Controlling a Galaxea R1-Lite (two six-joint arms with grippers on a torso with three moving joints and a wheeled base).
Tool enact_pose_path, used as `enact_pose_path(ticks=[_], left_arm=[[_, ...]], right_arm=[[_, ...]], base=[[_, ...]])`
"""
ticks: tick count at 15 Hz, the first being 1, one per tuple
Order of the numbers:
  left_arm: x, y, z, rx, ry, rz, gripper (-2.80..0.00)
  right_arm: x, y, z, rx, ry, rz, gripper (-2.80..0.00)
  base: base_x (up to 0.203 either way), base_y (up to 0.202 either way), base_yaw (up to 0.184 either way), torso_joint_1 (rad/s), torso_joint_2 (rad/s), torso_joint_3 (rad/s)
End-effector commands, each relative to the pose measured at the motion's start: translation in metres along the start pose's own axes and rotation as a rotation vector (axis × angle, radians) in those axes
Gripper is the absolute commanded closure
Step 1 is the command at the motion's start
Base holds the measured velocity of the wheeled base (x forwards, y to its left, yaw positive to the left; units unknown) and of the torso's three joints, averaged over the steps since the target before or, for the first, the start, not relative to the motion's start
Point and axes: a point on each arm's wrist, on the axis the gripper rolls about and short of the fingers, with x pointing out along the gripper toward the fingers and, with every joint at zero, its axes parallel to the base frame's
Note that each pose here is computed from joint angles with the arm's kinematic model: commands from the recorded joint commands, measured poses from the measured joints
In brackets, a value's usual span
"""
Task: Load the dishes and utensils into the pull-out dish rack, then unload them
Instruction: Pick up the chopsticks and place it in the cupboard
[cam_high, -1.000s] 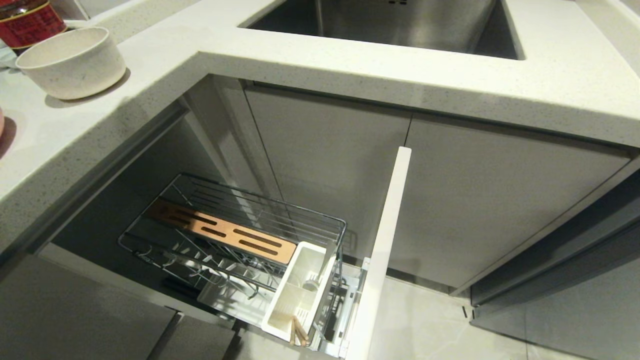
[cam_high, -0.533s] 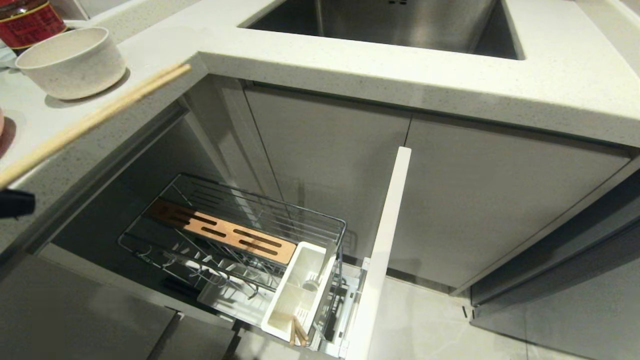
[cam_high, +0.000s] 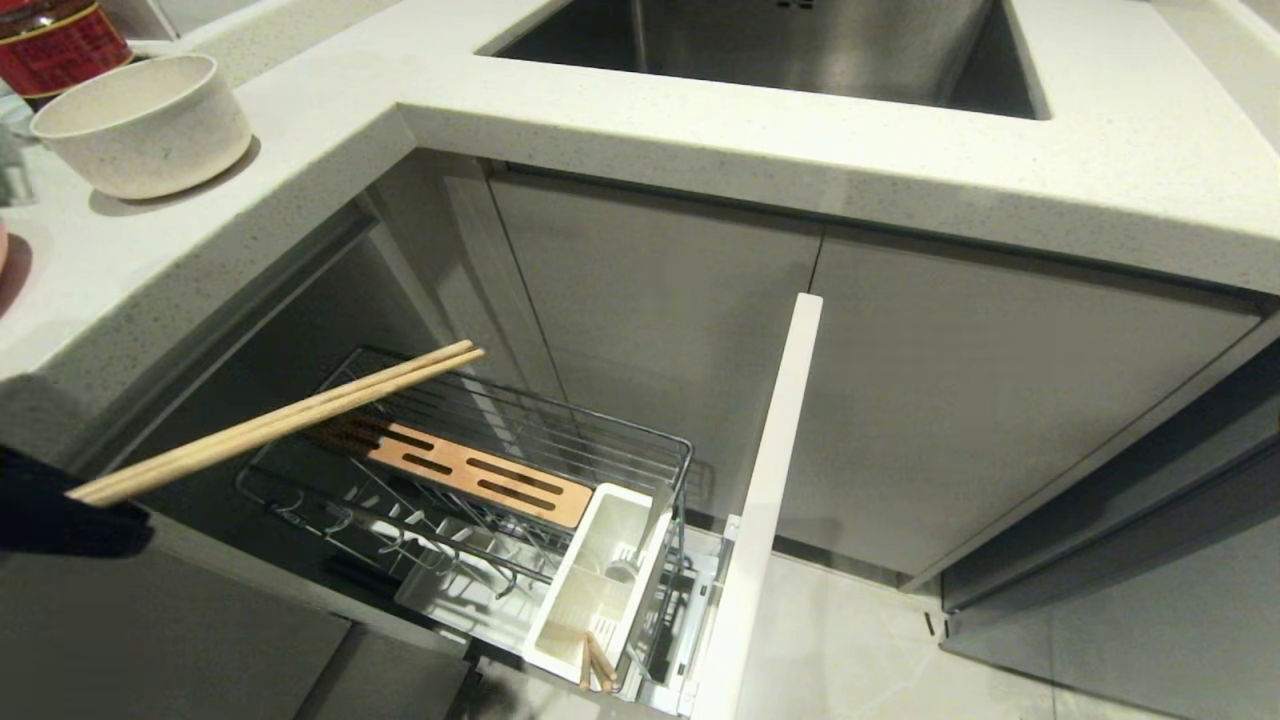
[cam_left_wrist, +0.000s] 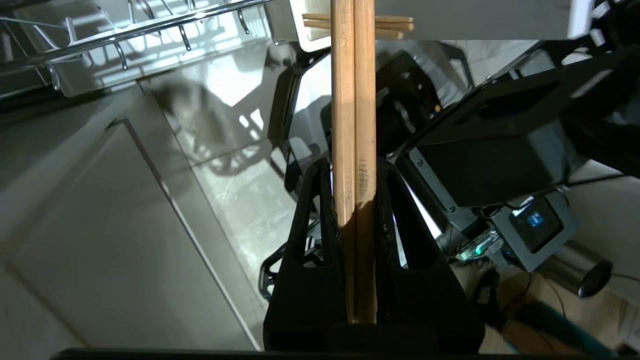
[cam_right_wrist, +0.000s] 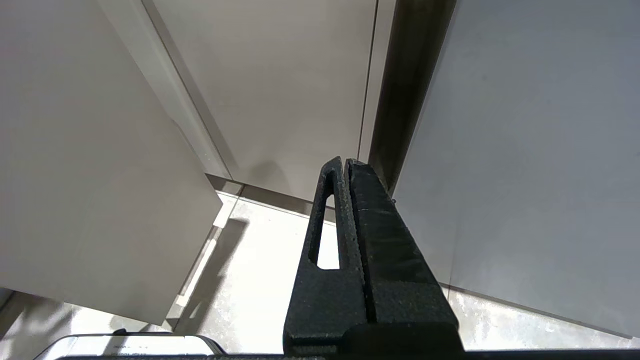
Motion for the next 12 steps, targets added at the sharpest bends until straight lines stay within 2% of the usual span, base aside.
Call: enact_pose_path(ticks=[1,3,4,6,8,12], left_arm=[[0.030,0.007,0.024,0.003,0.103,-0.022,0.00],[0.051,0.007,0.033,-0.012,0.184,-0.021,0.00],[0.060,0.008,0.035,-0.019,0.229,0.008,0.00],[0.075,0.008,0.033,-0.006,0.316,0.057,0.00],[0.084,0.007,0.032,0.007,0.365,0.078,0.00],[0.113,-0.013,0.030,0.050,0.499,0.092,0.00]], right_arm=[[0.002,0.000,-0.007,0.000,0.027,0.000,0.00],[0.002,0.000,-0.007,0.000,0.026,0.000,0.00],[0.002,0.000,-0.007,-0.001,0.026,0.000,0.00],[0.002,0.000,-0.007,-0.001,0.026,0.000,0.00],[0.002,0.000,-0.007,0.000,0.027,0.000,0.00],[0.002,0.000,-0.007,-0.001,0.026,0.000,0.00]], base=[[0.000,0.000,0.000,0.000,0.00,0.000],[0.000,0.000,0.000,0.000,0.00,0.000],[0.000,0.000,0.000,0.000,0.00,0.000],[0.000,0.000,0.000,0.000,0.00,0.000],[0.000,0.000,0.000,0.000,0.00,0.000],[0.000,0.000,0.000,0.000,0.00,0.000]])
